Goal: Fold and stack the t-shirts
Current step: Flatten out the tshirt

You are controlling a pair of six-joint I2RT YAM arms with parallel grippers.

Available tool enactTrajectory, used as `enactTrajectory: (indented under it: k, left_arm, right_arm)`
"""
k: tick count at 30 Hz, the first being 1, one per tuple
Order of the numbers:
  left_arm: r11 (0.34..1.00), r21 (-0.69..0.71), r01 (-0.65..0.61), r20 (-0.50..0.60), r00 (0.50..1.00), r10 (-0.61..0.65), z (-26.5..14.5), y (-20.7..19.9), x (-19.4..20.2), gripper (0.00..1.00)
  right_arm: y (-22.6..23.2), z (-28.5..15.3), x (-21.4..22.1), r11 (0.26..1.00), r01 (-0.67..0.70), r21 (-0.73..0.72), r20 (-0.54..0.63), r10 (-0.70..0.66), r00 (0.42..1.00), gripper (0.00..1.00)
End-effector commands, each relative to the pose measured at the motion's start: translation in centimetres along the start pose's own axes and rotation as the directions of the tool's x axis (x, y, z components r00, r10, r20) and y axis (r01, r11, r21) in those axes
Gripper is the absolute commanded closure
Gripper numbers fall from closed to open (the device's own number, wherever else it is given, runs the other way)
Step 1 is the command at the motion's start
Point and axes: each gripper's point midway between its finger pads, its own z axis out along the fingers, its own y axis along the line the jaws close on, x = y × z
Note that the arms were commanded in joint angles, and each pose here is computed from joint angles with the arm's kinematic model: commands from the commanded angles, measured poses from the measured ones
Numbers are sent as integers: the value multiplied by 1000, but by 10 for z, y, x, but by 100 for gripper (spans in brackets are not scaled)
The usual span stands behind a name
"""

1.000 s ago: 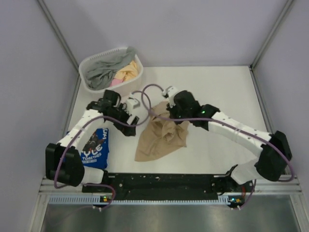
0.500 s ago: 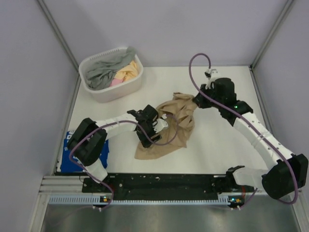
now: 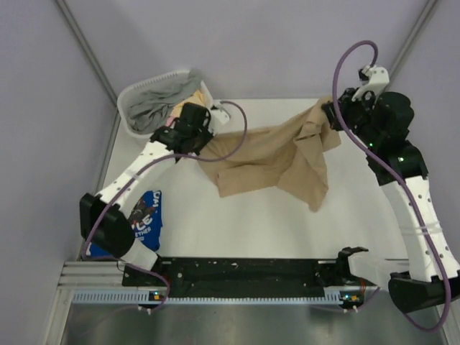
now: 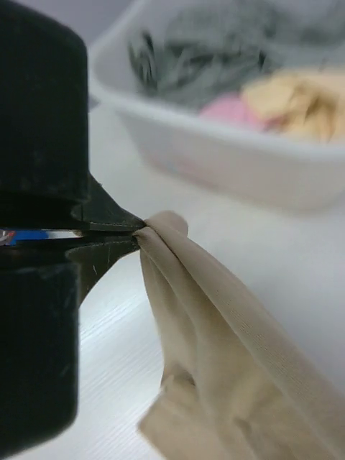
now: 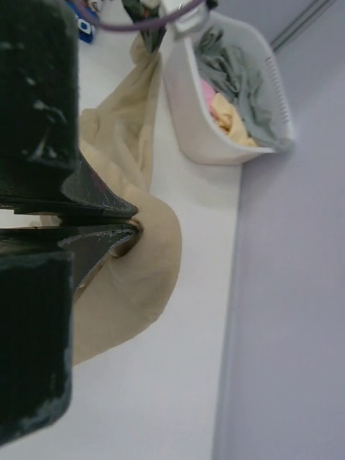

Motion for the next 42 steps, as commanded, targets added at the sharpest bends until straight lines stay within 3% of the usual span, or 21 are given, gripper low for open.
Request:
enactTrajectory:
  k: [1, 10, 15, 19, 24, 25, 28, 30, 32, 34, 38, 40, 42]
  left_arm:
    - [988, -150, 22, 214, 977, 11, -118, 63, -50, 100]
    - [986, -158, 59, 345, 939, -1, -250, 76, -50, 100]
    - [965, -243, 99, 377, 926, 0, -281, 97, -51, 100]
    - [973, -224, 55, 333, 942, 24, -240, 93, -57, 100]
    - [976, -215, -25, 232, 970, 75, -135, 86, -56, 98]
    - [972, -232, -34, 211, 974, 84, -113, 88, -56, 91]
    - [948, -313, -49, 145, 984, 99, -62, 106, -61, 56]
    - [923, -379, -70, 103, 988, 117, -38, 122, -65, 37]
    - [910, -399, -108, 51, 989, 140, -20, 126, -64, 26]
    - [930, -349, -113, 47, 989, 138, -21, 113, -61, 23]
    - [972, -146, -182, 127, 971, 201, -40, 50, -42, 23]
    - [967, 2, -253, 153, 956, 250, -49, 3, -19, 24]
    - [923, 202, -327, 203, 936, 288, -62, -53, 5, 27]
  right_arm:
    - [15, -80, -95, 991, 125, 40, 280, -131, 951, 100]
    - [61, -187, -122, 953, 298, -62, 466, -236, 853, 100]
    - [63, -182, -120, 961, 264, -89, 447, -198, 872, 100]
    - [27, -118, -91, 981, 195, 7, 304, -188, 934, 100]
    - [-7, -17, -20, 987, 161, 27, 53, -162, 985, 100]
    - [-13, 0, -8, 986, 165, 32, 17, -165, 986, 100]
    - [-43, 54, 32, 984, 160, 79, -115, -150, 982, 98]
    - [-60, 80, 61, 986, 127, 110, -239, -97, 966, 41]
    - [-66, 85, 92, 987, 97, 131, -393, -38, 919, 11]
    - [-73, 78, 111, 981, 92, 174, -450, -4, 893, 3]
    - [-104, 35, 149, 926, 144, 348, -488, 48, 872, 1]
    - [-116, 15, 164, 889, 141, 435, -475, 94, 875, 1]
    - [-127, -7, 176, 825, 84, 560, -404, 183, 896, 1]
